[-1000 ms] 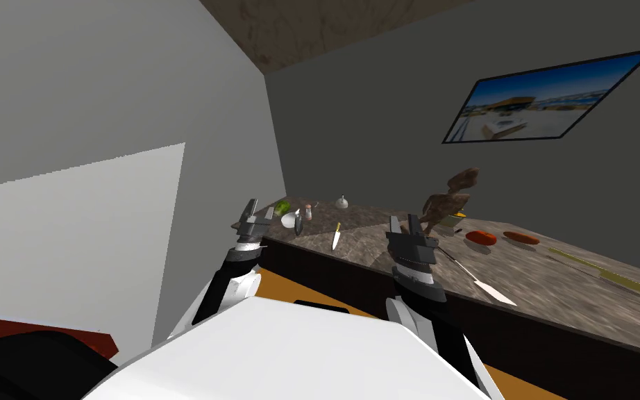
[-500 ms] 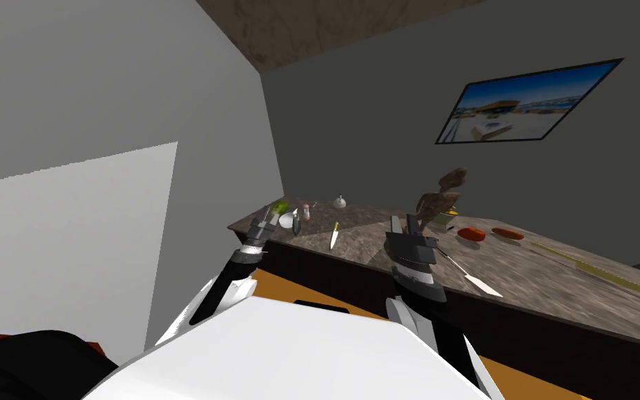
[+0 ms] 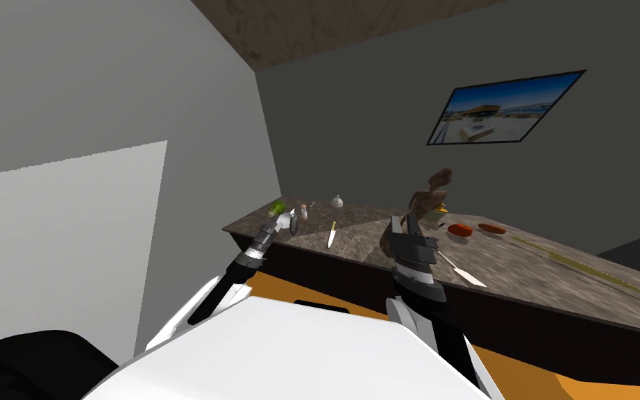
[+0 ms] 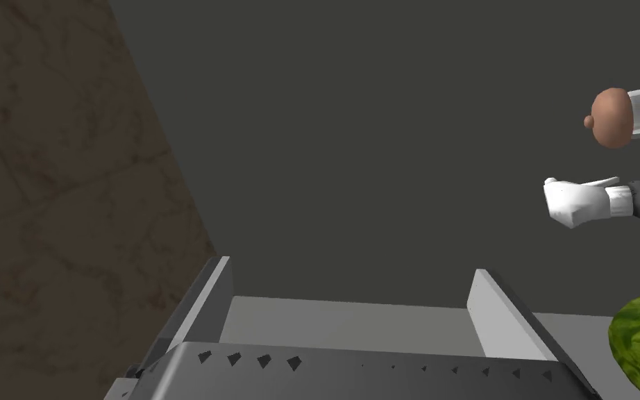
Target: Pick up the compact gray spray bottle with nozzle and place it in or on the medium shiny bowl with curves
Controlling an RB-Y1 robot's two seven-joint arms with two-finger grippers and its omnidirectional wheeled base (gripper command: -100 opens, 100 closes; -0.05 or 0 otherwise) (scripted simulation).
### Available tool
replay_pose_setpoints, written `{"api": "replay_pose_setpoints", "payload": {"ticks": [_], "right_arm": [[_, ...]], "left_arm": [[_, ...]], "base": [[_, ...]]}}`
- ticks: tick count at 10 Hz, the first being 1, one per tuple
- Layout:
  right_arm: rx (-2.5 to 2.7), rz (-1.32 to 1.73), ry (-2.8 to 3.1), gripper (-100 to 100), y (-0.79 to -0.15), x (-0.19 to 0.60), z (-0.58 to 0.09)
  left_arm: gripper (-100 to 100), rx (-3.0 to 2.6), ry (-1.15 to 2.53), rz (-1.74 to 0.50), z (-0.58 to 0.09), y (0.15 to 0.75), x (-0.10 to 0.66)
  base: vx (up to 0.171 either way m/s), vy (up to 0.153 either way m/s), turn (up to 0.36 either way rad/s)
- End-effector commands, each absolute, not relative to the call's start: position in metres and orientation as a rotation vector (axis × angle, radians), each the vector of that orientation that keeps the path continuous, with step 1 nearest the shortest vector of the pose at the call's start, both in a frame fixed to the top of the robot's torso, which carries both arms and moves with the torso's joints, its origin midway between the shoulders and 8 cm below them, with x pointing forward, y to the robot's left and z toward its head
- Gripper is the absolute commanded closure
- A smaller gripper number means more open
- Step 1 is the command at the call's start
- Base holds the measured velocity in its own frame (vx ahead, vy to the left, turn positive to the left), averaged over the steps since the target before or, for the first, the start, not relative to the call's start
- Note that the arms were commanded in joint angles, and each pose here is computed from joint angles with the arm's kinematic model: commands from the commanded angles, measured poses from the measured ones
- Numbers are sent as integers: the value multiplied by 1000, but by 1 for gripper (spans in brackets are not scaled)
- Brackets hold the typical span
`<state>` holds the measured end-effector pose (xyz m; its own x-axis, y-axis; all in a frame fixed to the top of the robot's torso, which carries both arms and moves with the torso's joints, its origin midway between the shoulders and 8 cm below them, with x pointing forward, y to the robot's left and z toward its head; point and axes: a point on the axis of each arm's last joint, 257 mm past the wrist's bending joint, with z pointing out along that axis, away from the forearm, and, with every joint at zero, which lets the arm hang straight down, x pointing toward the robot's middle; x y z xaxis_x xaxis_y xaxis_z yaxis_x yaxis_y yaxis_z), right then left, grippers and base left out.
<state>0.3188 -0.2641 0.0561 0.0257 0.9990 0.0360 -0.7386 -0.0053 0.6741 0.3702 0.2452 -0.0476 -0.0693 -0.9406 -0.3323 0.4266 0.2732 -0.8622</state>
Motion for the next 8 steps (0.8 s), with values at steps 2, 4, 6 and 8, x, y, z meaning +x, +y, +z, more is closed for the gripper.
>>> {"api": "replay_pose_setpoints", "payload": {"ticks": [2,4,6,8], "right_arm": [[612,1481,543,0,-264,319,56],[612,1481,543,0,-264,319,56],[612,1481,543,0,-264,319,56],[612,1481,543,0,-264,319,56]], "left_arm": [[-100,-589,1238,-1179,-76,247,376],[-100,-578,1310,-1136,-94,248,377],[-100,-569,1433,-1048,-129,255,377],[-100,-547,1506,-994,-146,260,375]], "base": [[-10,-8,-44],[-11,-9,-59],[-10,-10,-79],[-7,-9,-53]]}}
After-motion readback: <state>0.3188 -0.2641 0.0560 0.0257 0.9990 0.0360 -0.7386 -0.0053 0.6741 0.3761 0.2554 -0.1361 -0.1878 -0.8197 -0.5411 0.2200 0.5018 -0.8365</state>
